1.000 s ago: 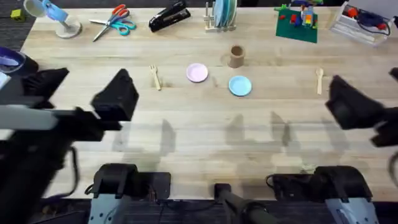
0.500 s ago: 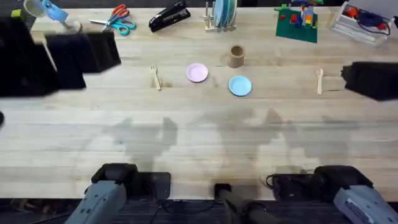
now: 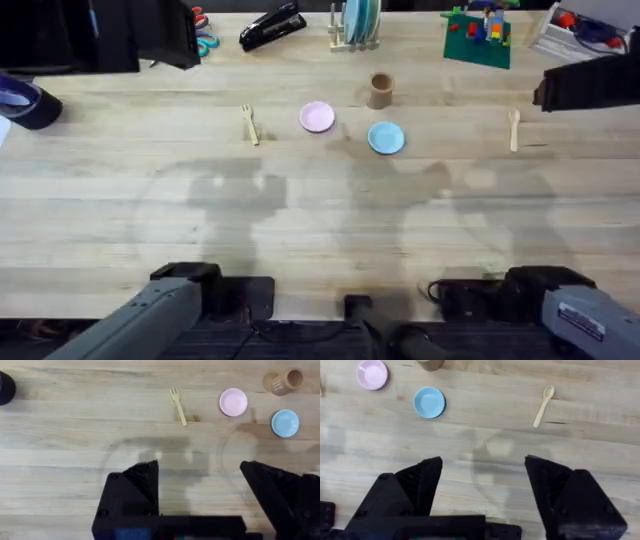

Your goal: Pick up a utensil and set it on the pink plate, then put the other utensil in the container.

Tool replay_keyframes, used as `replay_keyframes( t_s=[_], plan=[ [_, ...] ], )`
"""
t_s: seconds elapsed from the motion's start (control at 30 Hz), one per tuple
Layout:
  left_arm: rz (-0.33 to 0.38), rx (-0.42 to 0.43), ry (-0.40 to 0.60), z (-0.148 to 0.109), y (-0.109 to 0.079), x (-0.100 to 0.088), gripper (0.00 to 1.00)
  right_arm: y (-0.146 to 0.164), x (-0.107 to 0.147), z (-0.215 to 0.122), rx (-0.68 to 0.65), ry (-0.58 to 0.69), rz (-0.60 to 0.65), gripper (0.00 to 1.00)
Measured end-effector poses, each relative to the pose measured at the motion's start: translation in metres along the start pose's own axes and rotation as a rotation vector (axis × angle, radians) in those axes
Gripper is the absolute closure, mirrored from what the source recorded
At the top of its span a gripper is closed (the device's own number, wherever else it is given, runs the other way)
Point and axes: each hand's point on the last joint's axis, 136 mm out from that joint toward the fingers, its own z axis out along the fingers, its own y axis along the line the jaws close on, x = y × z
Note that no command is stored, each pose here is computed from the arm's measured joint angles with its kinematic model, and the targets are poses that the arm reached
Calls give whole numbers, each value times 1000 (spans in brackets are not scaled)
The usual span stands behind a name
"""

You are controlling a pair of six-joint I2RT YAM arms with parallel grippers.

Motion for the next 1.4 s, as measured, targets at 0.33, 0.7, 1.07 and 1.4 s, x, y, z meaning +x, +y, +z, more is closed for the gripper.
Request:
replay_keyframes(
  t_s=[0.33,0.7,1.07,1.4],
  plan=[
    [0,-1,17,4,0,-1,8,0,-1,1,0,3,0,8],
    [-59,-7,80,19,0,-2,7,0,-1,1,0,4,0,7],
    [-209,-43,255,71,0,-6,6,0,-1,1,0,4,0,7],
    [-314,-72,339,149,0,2,7,0,-1,1,0,4,0,8]
  ],
)
